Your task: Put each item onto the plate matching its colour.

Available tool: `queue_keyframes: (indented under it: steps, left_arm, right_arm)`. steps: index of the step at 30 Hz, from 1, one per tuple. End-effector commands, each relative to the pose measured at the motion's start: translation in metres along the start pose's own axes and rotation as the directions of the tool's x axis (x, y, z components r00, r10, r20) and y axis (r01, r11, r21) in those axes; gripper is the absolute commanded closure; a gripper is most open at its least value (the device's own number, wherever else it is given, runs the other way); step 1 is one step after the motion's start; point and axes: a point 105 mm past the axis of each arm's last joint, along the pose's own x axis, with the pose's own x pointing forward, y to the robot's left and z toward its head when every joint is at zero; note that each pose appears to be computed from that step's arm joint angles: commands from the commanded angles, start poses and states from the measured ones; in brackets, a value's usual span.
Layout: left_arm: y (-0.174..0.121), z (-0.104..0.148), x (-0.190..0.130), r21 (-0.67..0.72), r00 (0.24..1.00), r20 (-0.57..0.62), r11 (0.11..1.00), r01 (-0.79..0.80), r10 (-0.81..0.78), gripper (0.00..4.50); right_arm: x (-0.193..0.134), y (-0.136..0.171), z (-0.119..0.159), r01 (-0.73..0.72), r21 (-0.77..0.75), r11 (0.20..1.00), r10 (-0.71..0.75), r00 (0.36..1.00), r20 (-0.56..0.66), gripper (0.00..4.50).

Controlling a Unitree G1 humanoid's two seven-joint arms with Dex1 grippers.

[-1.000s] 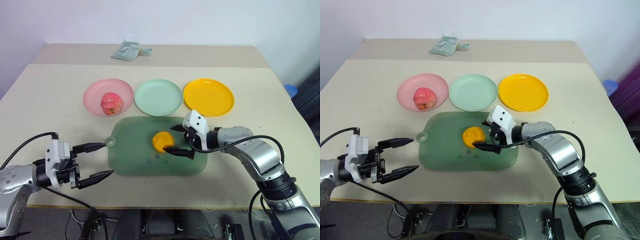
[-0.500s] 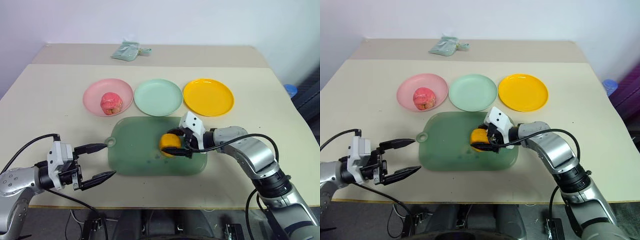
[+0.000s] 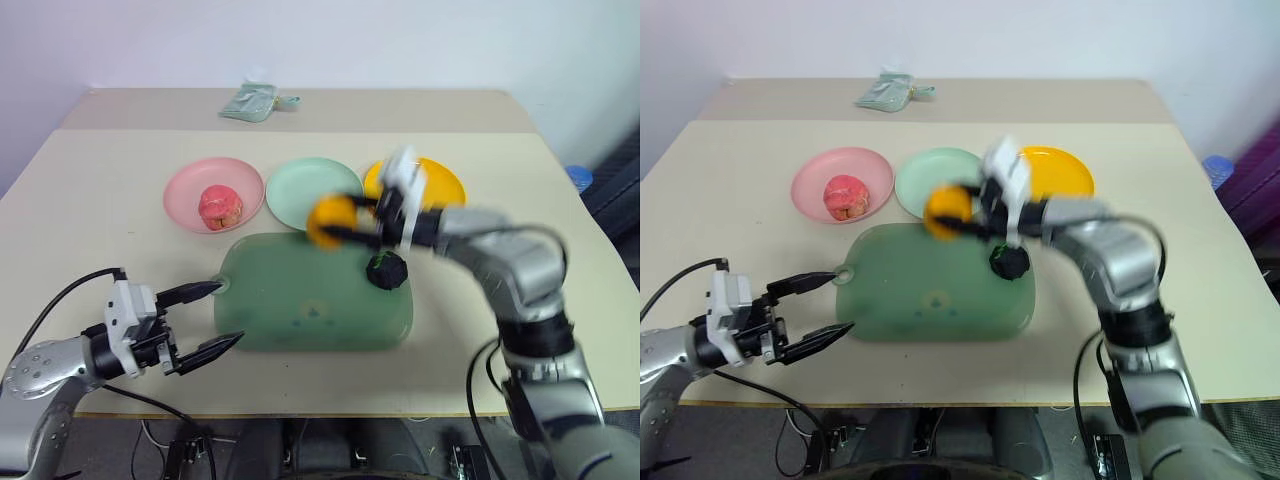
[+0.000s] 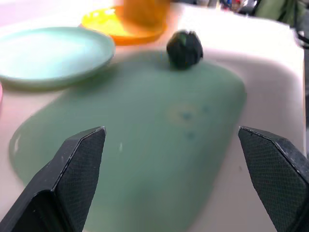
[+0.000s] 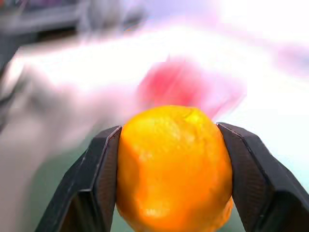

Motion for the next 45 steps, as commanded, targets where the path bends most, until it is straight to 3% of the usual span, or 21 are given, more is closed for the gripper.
queue_keyframes:
  steps: [1, 7, 14, 18, 27, 31, 36, 45]
  left_arm:
    - [0.003, 0.009, 0.013, 0.027, 0.998, 0.049, 0.999, -0.039, 0.038, 0.00]
    - [0.013, 0.019, 0.029, 0.027, 0.991, 0.114, 0.997, -0.078, 0.075, 0.00]
    - [0.021, 0.025, 0.031, 0.049, 0.985, 0.136, 0.993, -0.110, 0.102, 0.00]
    - [0.018, 0.025, 0.030, 0.047, 0.985, 0.134, 0.993, -0.111, 0.104, 0.00]
    - [0.011, 0.023, 0.033, 0.022, 0.989, 0.129, 0.996, -0.081, 0.077, 0.00]
    - [0.008, 0.022, 0.036, 0.010, 0.992, 0.126, 1.000, -0.023, 0.022, 0.00]
    - [0.005, 0.021, 0.039, 0.010, 0.991, 0.106, 0.997, 0.081, -0.081, 0.00]
    - [0.006, 0.020, 0.040, 0.028, 0.976, 0.051, 0.977, 0.212, -0.213, 0.00]
  right_arm:
    - [-0.017, -0.062, -0.011, 0.217, -0.075, 0.973, -0.217, 0.976, 0.011, 2.03]
    - [-0.033, -0.114, -0.084, 0.363, -0.102, 0.926, -0.374, 0.918, -0.132, 2.03]
    - [-0.030, -0.118, -0.120, 0.388, -0.069, 0.919, -0.394, 0.898, -0.194, 2.03]
    - [-0.026, -0.119, -0.119, 0.391, -0.062, 0.918, -0.395, 0.900, -0.185, 0.09]
    - [-0.041, -0.128, -0.078, 0.385, -0.063, 0.921, -0.388, 0.921, -0.038, 0.03]
    - [-0.057, -0.091, -0.058, 0.227, -0.025, 0.974, -0.227, 0.974, 0.004, 0.03]
    - [-0.076, -0.028, -0.059, 0.075, 0.043, 0.996, -0.072, 0.995, -0.069, 0.03]
    - [-0.088, 0.024, -0.102, 0.020, 0.151, 0.988, 0.016, 0.972, -0.236, 0.03]
